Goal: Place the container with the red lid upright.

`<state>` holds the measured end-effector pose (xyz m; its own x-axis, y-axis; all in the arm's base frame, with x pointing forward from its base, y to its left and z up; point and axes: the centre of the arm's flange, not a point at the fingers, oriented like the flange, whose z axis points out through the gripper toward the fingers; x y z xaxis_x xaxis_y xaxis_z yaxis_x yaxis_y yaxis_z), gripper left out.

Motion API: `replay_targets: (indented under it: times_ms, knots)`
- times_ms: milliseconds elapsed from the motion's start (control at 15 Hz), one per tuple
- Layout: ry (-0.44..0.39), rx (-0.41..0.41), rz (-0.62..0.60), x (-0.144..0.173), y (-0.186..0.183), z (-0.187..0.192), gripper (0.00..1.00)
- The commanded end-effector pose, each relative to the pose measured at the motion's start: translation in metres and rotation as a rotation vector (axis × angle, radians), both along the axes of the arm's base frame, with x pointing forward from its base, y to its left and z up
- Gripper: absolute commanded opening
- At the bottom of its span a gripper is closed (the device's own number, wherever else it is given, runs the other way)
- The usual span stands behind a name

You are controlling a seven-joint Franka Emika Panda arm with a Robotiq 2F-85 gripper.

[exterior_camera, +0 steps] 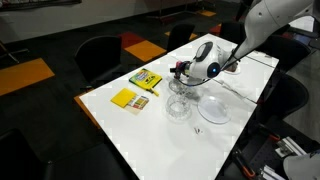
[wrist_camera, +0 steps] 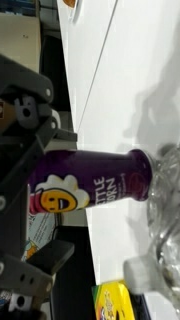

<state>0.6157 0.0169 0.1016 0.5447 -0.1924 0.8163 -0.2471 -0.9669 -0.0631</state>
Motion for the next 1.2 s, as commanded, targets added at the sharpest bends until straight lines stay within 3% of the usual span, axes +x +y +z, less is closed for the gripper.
replay_targets:
  times_ms: [0,400,867,933,1133]
  knots:
    - [0.026,0.032,0.001,-0.031,-0.026,-0.015,1.0]
    - [0.276,0.287,-0.11,-0.042,-0.042,0.02,1.0]
    - [0.515,0.68,-0.223,-0.045,-0.073,0.095,1.0]
    - [0.553,0.715,-0.246,-0.05,-0.076,0.102,1.0]
    - [0.627,0.71,-0.304,-0.062,-0.062,0.109,1.0]
